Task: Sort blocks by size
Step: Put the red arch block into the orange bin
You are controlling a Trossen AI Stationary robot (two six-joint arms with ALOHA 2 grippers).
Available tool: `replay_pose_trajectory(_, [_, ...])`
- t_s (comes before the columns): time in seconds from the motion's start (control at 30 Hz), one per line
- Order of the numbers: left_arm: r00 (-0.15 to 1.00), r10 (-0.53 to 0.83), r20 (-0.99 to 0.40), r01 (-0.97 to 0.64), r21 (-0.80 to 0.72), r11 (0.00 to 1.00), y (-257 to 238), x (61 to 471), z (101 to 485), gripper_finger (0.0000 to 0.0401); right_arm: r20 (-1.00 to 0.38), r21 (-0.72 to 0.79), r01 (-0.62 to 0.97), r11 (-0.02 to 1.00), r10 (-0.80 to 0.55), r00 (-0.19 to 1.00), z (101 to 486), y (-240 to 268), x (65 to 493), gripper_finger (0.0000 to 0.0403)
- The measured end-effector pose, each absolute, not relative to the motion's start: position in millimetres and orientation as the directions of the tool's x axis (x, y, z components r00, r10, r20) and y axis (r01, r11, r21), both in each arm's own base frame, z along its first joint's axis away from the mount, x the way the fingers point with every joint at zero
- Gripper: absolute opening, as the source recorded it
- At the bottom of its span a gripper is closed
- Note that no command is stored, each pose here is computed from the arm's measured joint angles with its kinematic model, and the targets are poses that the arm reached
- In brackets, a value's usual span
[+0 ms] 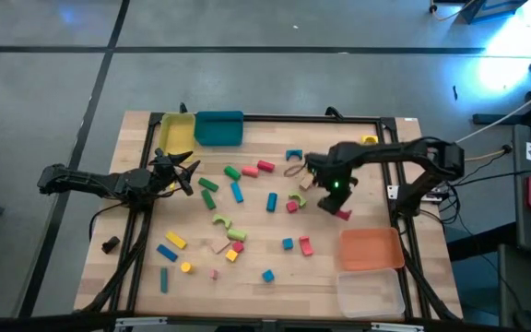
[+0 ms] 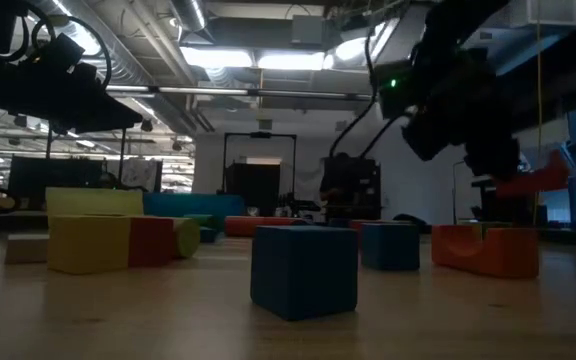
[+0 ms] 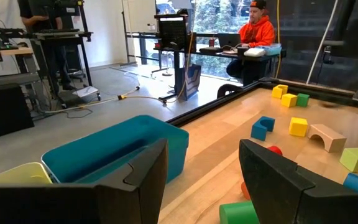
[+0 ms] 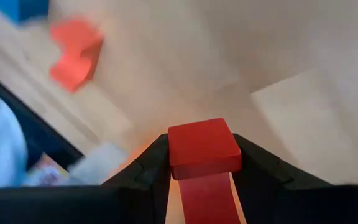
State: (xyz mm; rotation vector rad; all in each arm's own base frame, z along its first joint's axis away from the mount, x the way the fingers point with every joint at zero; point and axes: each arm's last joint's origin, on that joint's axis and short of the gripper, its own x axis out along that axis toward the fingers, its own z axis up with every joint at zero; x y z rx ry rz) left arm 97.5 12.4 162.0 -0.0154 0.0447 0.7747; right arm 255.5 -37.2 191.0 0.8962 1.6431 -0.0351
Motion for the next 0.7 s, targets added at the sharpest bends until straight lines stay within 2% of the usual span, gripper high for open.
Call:
replay_pose_trajectory(0.2, [0.713,0.699,-0.047,-0.700,0.003,0.714,12.4,97.5,161.9,0.0184,-0.870,0.409,0.444,0.797,0.487,-0.072,201.3,9.2,264.3,0.0139])
replay_pose_trajectory(0.5, [0.716,0.696,-0.046,-0.698,-0.036,0.715,12.3,97.6,162.0,0.0184,-0.921,0.141,0.385,0.912,0.264,-0.288,211.1,67.2,244.4,0.0141])
replay_pose_trajectory(0.7, [0.798,0.602,-0.016,-0.600,-0.114,0.792,9.6,100.1,166.2,0.0184,-0.922,0.086,0.287,0.954,0.185,-0.340,211.4,103.2,229.0,0.0161])
